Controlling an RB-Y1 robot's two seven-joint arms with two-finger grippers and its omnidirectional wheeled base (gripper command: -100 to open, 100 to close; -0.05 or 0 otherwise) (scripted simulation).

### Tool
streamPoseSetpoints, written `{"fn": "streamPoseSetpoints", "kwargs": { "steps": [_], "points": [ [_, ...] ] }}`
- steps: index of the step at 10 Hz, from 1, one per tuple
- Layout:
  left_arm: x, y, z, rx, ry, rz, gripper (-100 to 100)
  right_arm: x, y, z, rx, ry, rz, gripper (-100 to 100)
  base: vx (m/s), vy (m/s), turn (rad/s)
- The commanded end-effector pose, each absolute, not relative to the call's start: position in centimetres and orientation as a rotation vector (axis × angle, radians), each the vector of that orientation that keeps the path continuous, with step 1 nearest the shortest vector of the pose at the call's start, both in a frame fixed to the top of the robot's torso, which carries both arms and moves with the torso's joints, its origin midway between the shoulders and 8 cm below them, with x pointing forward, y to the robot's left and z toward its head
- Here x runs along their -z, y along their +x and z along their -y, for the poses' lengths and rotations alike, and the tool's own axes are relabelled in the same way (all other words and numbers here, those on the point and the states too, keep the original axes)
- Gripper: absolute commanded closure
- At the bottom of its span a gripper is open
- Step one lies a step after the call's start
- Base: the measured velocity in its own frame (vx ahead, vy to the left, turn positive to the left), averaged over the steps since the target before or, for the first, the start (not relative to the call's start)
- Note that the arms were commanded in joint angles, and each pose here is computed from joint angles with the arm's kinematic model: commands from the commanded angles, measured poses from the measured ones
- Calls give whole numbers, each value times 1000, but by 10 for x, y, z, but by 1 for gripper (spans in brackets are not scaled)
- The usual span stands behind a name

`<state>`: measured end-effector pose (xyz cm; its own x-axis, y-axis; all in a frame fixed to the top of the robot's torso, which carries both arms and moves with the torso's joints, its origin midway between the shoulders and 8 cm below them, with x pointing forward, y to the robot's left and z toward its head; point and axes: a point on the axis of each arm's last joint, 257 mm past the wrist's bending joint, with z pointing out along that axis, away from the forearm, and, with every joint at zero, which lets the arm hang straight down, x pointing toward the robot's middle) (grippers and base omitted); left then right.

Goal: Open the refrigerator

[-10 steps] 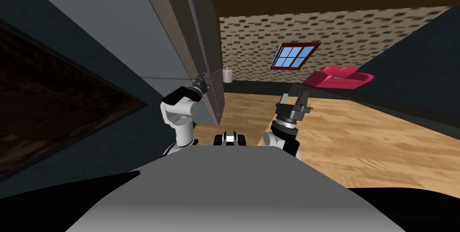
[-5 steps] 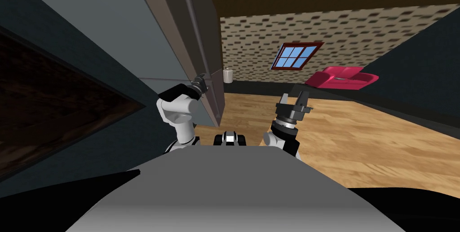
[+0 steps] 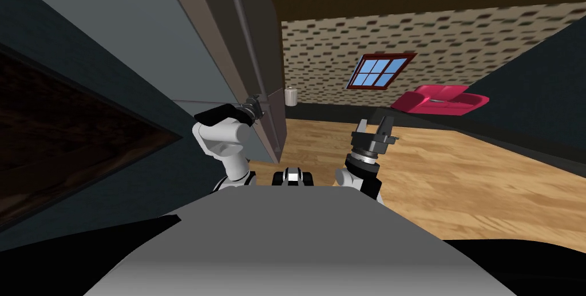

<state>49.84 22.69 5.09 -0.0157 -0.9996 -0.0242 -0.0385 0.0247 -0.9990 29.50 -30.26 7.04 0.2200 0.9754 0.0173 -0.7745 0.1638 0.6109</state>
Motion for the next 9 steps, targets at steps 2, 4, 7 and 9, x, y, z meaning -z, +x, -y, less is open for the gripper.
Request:
{"fn": "streamPoseSetpoints", "kwargs": {
  "steps": [2,4,7,9],
  "points": [
    [-54,489,-233,1157,-1253,-1266,-100,-70,295,303,-1303,565,-429,0,78,4,28],
    [-61,481,-235,1159,-1257,-1255,-100,-70,295,303,-1303,565,-429,0,54,-1,23],
    [-76,468,-235,1179,-1241,-1225,-100,-70,295,303,-1303,565,-429,0,23,-2,8],
    [-64,469,-232,1166,-1272,-1257,-100,-70,295,303,-1303,565,-429,0,0,0,0]
  ]
}}
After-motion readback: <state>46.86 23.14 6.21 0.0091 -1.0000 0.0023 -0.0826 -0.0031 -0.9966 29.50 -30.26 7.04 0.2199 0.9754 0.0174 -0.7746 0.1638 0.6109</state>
